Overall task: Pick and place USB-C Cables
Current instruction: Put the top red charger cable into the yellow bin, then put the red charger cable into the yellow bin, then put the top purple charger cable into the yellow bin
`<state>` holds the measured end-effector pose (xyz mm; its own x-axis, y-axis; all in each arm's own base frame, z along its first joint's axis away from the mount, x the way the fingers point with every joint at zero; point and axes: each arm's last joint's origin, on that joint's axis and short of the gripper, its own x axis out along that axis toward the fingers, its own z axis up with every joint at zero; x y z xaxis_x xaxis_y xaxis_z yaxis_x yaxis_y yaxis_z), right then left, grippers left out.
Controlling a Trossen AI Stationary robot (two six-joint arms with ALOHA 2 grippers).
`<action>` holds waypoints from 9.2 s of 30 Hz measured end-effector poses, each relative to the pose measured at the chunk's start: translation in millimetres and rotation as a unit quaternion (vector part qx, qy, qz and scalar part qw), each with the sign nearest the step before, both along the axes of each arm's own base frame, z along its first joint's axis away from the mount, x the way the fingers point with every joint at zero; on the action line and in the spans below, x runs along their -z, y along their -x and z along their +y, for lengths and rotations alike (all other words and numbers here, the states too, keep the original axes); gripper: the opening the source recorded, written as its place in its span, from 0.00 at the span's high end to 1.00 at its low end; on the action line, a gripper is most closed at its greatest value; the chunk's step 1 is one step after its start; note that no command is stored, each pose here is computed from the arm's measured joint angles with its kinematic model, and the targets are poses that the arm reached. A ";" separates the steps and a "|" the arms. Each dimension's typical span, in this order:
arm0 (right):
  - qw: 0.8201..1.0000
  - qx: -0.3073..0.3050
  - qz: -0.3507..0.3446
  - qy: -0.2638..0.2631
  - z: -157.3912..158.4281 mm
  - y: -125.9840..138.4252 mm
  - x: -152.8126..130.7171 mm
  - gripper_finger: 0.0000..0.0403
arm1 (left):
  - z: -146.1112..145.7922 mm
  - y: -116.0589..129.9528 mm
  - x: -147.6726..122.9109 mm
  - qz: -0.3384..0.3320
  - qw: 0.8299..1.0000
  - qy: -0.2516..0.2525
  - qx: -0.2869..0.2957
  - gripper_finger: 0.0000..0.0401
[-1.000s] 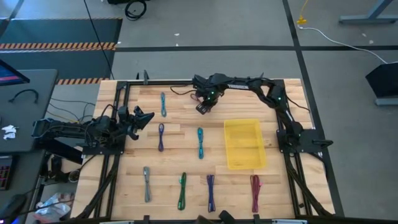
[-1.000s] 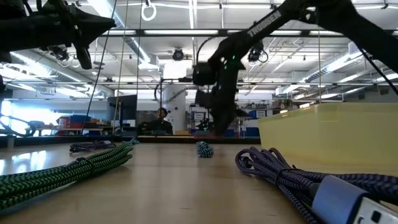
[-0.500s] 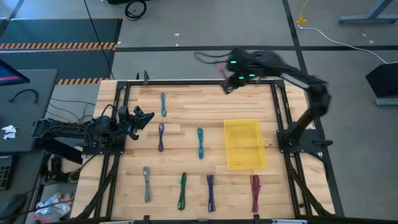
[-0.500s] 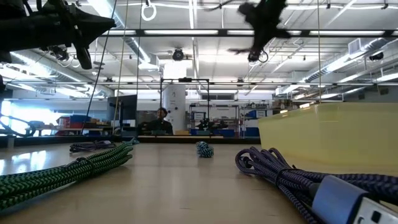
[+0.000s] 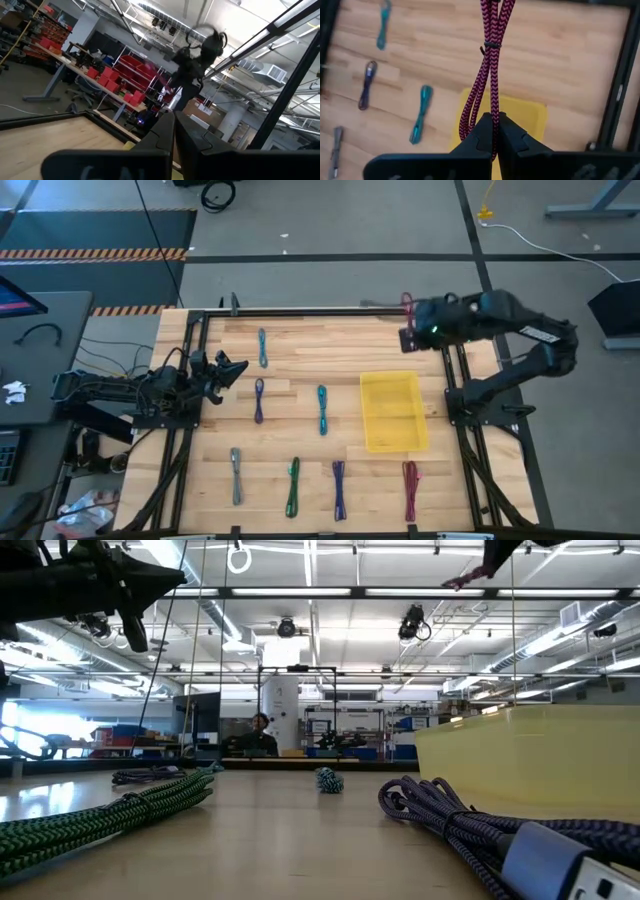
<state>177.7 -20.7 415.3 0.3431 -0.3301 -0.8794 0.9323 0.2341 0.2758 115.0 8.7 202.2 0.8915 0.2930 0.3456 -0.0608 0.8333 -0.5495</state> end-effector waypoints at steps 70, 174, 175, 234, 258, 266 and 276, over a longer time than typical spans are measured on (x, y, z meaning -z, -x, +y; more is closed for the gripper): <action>0.965 -0.007 0.149 -0.215 75.2 8.0 269.6 0.86 | 0.0 -1.2 3.3 0.019 1.000 0.000 0.000 0.95; 0.954 -0.145 0.036 -0.261 235.5 -116.5 172.5 0.96 | -0.8 -2.0 4.9 0.026 1.000 0.003 0.017 0.95; 0.958 -0.147 0.050 -0.242 226.3 -116.8 165.6 0.96 | -0.8 -2.0 4.9 0.025 1.000 0.005 0.017 0.95; 0.952 -0.069 0.184 -0.237 73.5 -11.3 264.1 0.96 | 0.1 -1.8 5.1 0.026 1.000 0.007 0.002 0.95; 0.956 -0.074 0.169 -0.228 73.8 -16.1 260.1 0.67 | 0.1 -1.8 5.0 0.026 1.000 0.008 0.002 0.95; 0.961 -0.102 0.155 -0.207 71.7 -34.5 222.5 0.65 | 0.1 -1.8 5.0 0.025 1.000 0.011 0.003 0.95; 0.981 -0.135 0.100 -0.102 58.5 -57.8 127.1 0.65 | -0.1 -7.7 25.7 0.171 0.984 0.044 0.007 0.95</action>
<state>235.5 37.8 288.2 0.2076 -0.0625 -0.9762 0.8844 0.4384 0.1600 122.7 8.6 176.5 0.9557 0.2944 -0.0008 -0.2425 0.7856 -0.5692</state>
